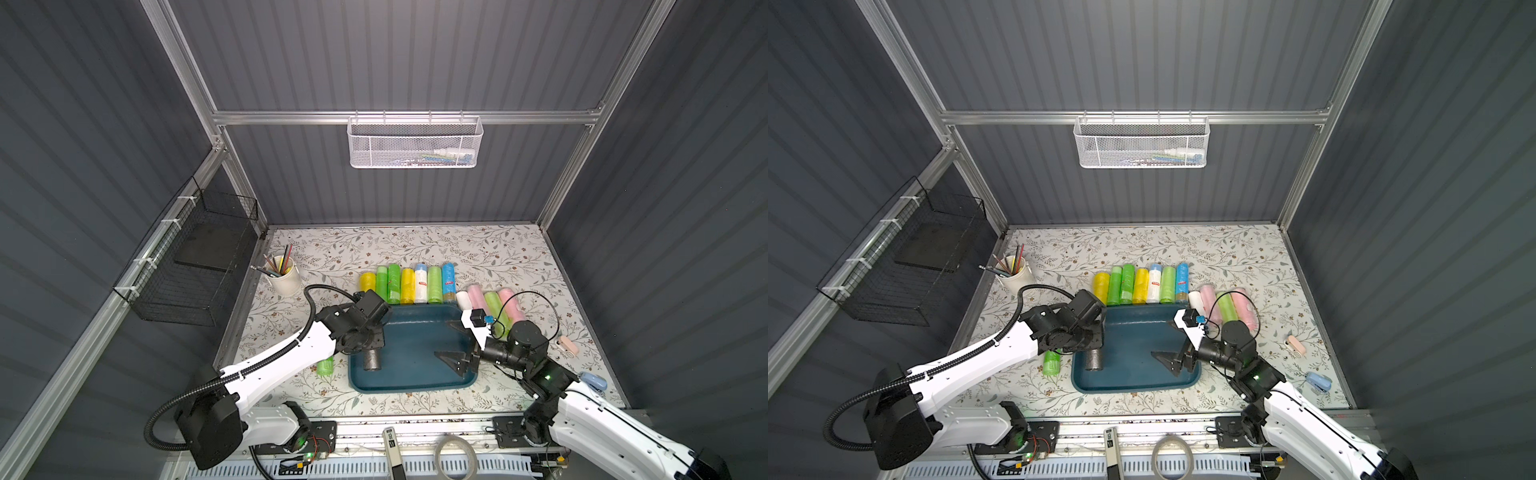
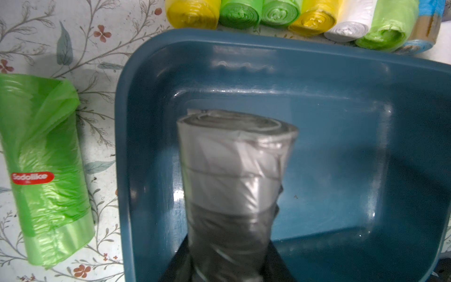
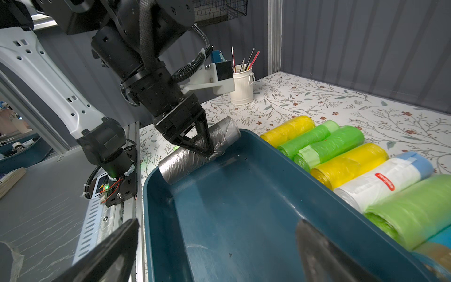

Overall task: Put the roll of trash bags into the storage box
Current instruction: Place the roll of trash bags in the storage box.

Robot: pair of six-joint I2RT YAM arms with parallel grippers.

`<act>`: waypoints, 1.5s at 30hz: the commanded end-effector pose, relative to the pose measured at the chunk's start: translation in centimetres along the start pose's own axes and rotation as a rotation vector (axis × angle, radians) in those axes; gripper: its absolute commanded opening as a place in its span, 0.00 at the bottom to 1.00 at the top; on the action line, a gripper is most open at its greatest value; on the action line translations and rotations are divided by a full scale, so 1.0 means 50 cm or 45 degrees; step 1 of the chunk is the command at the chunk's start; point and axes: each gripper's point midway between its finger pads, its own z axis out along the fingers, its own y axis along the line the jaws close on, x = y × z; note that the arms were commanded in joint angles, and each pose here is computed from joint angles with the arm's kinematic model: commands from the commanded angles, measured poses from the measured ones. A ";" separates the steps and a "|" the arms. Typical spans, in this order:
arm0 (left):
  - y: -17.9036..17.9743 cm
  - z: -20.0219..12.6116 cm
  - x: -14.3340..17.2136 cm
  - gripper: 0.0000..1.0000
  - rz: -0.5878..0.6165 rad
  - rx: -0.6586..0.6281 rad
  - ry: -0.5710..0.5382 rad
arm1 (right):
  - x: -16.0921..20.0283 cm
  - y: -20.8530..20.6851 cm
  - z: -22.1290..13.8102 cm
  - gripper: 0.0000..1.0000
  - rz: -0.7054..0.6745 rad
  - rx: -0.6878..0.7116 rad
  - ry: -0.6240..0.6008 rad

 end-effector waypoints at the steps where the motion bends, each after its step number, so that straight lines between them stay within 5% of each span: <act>1: -0.007 -0.007 0.007 0.35 0.028 -0.003 0.033 | -0.012 0.004 -0.002 0.99 -0.015 -0.011 -0.023; 45: 0.026 0.094 0.090 0.37 0.032 -0.218 0.185 | -0.002 0.001 0.004 0.99 -0.029 0.013 0.015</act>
